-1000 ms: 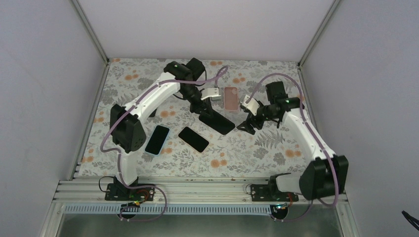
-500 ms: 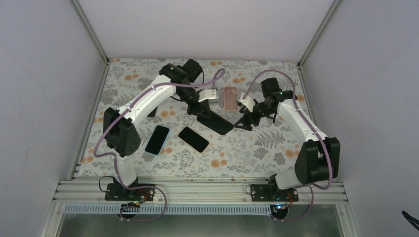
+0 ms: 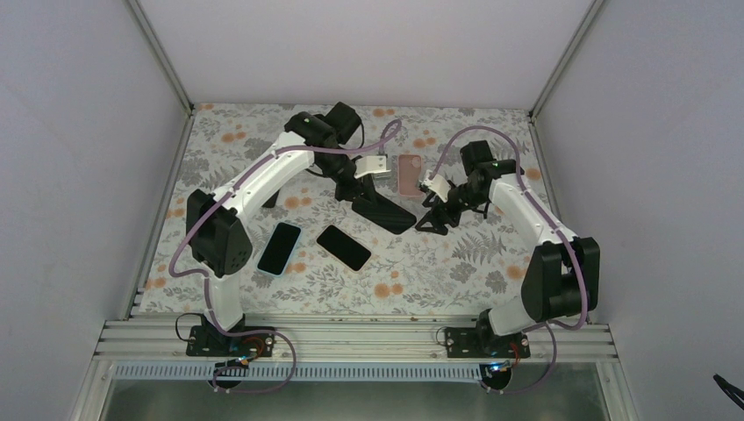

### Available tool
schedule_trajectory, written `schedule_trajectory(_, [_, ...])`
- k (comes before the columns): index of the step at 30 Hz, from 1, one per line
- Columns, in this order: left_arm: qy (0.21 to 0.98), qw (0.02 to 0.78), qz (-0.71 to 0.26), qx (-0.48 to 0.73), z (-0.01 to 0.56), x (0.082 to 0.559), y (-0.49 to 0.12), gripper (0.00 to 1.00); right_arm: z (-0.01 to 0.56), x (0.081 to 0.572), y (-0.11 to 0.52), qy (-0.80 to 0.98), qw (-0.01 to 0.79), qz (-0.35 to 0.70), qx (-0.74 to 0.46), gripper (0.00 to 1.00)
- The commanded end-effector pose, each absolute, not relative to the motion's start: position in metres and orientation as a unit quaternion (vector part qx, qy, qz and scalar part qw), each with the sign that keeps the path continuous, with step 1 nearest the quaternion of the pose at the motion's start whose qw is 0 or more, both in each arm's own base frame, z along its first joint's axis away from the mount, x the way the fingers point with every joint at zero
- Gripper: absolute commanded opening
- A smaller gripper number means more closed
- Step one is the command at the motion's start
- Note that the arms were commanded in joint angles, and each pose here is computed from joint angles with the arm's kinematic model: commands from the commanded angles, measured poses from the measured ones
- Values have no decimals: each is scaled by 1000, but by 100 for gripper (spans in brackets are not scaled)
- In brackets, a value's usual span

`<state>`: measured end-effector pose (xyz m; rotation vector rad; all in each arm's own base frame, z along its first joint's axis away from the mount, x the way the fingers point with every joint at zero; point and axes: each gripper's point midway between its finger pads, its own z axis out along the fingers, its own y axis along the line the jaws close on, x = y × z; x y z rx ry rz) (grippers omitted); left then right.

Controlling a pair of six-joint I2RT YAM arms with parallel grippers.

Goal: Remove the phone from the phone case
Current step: Remove the phone case from the phone.

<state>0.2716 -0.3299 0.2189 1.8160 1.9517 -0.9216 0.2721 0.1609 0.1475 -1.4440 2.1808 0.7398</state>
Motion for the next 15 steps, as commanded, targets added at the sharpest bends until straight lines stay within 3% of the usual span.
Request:
schedule_trajectory(1, [662, 182, -346, 639, 240, 269, -337, 2, 152, 285, 163, 784, 232, 261, -513, 86])
schedule_trajectory(15, [655, 174, -362, 640, 241, 253, -335, 2, 148, 330, 163, 803, 250, 229, -490, 83])
